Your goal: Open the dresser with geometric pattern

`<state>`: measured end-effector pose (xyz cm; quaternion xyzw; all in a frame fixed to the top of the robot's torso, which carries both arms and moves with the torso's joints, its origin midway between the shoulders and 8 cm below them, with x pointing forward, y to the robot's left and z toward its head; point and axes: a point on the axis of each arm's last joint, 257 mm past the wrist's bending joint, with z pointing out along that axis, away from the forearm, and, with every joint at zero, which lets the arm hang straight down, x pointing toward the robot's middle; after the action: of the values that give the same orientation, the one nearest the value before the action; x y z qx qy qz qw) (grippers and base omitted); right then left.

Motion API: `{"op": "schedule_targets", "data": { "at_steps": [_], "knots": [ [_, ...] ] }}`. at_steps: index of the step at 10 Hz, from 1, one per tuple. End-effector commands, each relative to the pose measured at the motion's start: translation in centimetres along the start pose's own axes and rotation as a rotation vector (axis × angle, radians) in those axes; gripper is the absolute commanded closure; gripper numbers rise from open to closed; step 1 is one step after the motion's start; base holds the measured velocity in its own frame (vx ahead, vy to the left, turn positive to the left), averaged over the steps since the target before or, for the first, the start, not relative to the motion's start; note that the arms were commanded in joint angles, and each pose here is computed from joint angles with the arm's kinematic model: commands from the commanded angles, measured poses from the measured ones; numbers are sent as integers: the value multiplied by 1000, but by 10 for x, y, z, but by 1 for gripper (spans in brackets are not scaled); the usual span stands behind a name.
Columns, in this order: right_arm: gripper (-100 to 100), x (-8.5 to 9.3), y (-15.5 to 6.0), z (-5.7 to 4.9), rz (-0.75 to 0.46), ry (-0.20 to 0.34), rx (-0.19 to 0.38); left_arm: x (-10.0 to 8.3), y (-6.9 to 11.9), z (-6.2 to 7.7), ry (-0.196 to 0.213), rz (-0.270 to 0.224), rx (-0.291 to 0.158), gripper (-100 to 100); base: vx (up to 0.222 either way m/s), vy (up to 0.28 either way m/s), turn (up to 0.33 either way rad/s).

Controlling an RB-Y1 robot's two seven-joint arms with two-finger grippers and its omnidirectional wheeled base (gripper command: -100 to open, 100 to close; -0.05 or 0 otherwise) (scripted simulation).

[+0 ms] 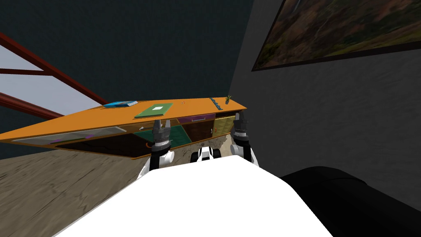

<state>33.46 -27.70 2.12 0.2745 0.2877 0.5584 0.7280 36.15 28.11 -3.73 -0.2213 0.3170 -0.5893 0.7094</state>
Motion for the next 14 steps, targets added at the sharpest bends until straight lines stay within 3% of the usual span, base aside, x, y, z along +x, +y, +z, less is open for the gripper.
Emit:
{"op": "schedule_targets", "data": {
  "at_steps": [1, 9, 14],
  "knots": [
    [0, 0, 0, 0, 0, 0, 0, 0, 14, -8, -3, -9, -17, -100, 44, -61, 10],
    [0, 0, 0, 0, 0, 0, 0, -1, 58, -36, -26, -39, -76, -100, 40, -54, 17],
    [0, 0, 0, 0, 0, 0, 0, 0, 92, -62, -49, -64, -130, -100, 55, -82, 24]
  ]
}}
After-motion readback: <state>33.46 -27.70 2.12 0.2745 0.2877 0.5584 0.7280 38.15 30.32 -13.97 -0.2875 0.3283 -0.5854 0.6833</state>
